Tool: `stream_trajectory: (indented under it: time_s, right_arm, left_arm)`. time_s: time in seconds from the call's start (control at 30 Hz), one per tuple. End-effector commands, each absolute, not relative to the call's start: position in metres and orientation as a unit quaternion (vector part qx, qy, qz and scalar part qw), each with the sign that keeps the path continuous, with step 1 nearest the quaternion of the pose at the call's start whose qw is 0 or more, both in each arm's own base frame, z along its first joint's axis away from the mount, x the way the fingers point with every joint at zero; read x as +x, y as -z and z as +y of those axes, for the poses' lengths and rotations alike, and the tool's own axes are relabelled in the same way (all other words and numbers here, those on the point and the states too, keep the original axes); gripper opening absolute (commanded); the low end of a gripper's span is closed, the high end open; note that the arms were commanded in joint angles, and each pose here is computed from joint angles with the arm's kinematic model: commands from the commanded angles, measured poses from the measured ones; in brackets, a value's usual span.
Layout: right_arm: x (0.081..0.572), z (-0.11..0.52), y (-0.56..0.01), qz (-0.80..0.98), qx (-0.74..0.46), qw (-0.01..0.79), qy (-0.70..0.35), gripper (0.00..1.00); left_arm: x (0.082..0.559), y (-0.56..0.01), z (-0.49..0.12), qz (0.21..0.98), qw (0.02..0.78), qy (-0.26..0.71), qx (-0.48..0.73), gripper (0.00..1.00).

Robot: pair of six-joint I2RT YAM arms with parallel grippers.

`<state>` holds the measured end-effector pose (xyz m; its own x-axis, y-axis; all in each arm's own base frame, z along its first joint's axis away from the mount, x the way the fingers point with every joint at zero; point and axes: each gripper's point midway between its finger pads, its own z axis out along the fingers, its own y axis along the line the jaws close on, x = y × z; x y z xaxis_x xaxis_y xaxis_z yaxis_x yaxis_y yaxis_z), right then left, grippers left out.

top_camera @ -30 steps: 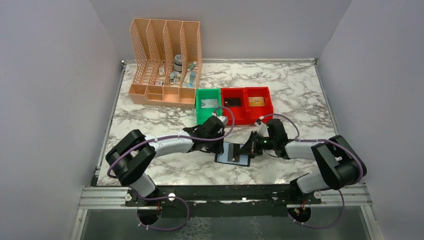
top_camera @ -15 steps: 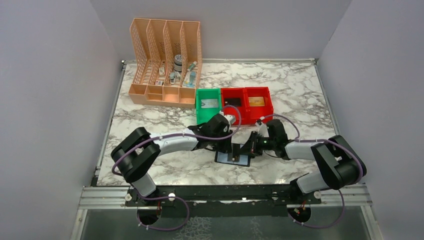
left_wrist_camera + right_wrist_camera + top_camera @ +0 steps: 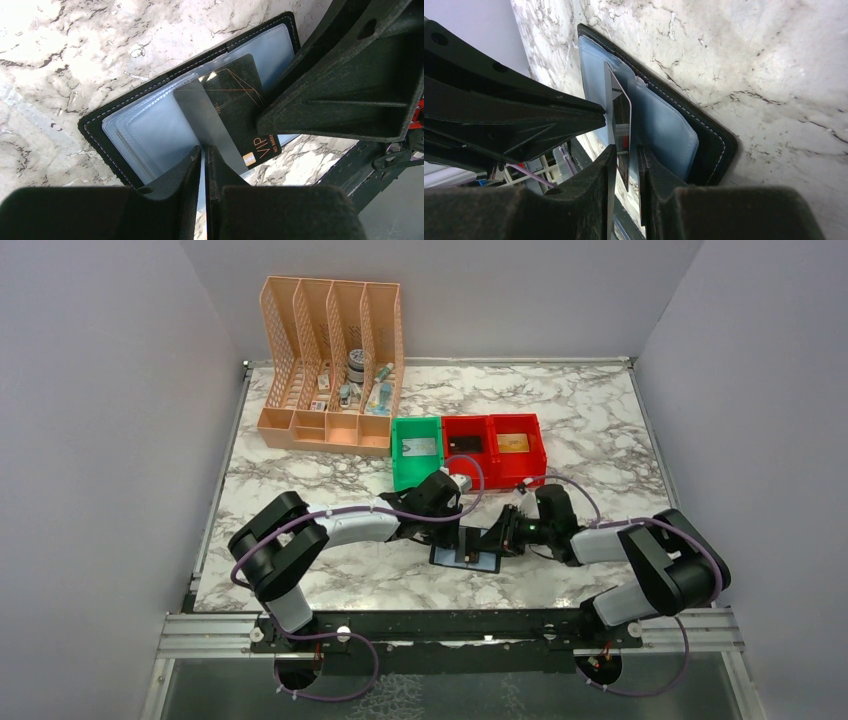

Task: Take the credit cards out of the card holder
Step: Remove the credit card from the card holder.

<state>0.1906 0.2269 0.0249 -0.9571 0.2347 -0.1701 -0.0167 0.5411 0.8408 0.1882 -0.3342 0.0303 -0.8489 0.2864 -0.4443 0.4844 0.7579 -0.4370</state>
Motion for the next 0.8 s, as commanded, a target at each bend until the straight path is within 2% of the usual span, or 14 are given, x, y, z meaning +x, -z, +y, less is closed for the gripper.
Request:
stream_trajectory:
  time_s: [0.0,0.43,0.57,0.77]
  right_arm:
    - [0.189,0.226,-0.020,0.867,0.065,0.129,-0.477,0.23]
    - [0.196,0.235,-0.023,0.856,0.068,0.120,-0.498,0.22]
    - [0.199,0.236,-0.027,0.848,0.082,0.128,-0.507,0.15]
    - [0.201,0.238,-0.031,0.844,0.082,0.127,-0.514,0.16]
  left_arm:
    - [0.181,-0.012,-0.317,0.934,0.158,0.236,0.219,0.12]
    - [0.181,-0.012,-0.317,0.935,0.157,0.235,0.214,0.11]
    - [0.181,-0.011,-0.316,0.935,0.157,0.234,0.215,0.11]
    - [0.180,-0.010,-0.315,0.935,0.156,0.229,0.220,0.11]
